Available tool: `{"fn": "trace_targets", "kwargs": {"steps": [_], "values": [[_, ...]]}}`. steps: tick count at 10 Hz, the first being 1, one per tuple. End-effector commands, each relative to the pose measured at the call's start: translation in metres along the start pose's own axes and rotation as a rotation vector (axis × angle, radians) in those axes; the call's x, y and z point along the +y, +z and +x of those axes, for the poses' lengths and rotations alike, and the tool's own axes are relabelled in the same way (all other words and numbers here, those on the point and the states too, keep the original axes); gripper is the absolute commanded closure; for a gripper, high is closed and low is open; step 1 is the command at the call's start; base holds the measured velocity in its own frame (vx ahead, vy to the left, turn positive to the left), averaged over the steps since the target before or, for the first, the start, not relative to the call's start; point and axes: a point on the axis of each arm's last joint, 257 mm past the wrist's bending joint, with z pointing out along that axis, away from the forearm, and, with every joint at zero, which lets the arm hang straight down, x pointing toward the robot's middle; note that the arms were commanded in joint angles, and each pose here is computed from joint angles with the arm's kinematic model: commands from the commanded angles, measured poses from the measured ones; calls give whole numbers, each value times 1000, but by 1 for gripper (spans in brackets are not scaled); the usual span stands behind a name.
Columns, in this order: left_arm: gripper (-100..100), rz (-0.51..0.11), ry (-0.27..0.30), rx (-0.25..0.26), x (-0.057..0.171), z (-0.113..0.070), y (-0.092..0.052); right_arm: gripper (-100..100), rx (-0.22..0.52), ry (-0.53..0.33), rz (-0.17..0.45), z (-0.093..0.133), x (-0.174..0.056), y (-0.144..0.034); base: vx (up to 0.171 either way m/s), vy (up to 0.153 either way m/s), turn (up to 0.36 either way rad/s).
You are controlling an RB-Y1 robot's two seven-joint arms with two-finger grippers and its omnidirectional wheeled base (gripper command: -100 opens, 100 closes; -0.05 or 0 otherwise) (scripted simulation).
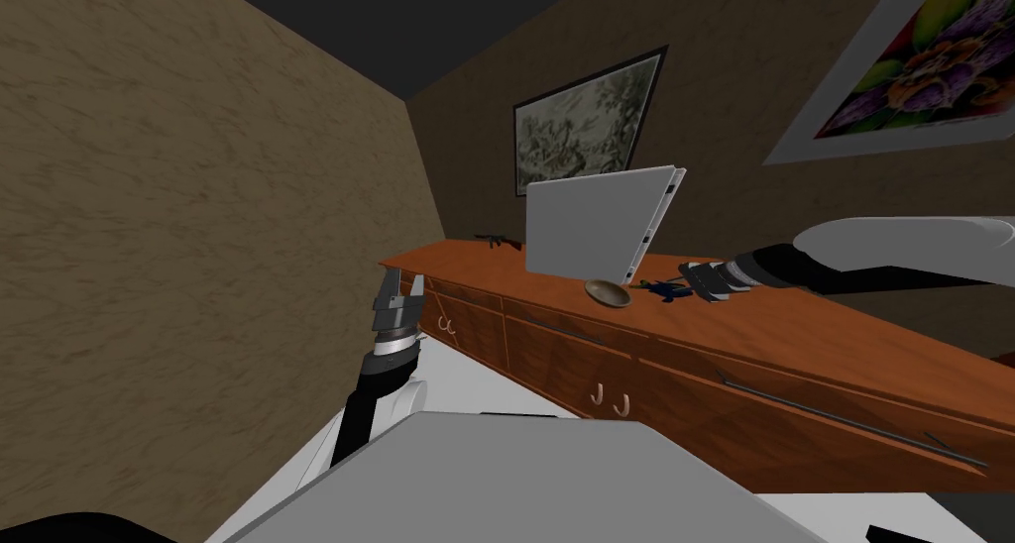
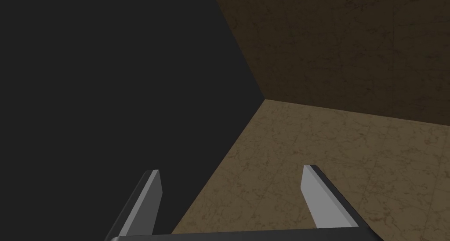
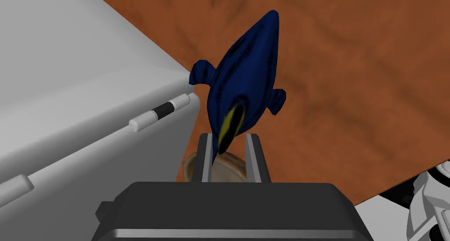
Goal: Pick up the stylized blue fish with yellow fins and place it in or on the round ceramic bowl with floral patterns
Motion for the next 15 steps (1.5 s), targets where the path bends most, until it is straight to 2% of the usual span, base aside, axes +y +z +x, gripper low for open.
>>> {"fn": "trace_targets", "kwargs": {"steps": [1,6,8,10,15], "values": [[0,0,0,0,0,0,0,100,19,5,24,5,-12,-16,-129,171,-127],[0,0,0,0,0,0,0,100,70,32,51,20,-32,-68,-92,196,-98],[0,0,0,0,0,0,0,100,75,86,43,25,-31,-84,-26,160,-12],[0,0,0,0,0,0,0,100,60,141,22,25,-23,-84,50,80,56],[0,0,0,0,0,0,0,100,0,311,-70,16,10,-70,150,36,116]]}}
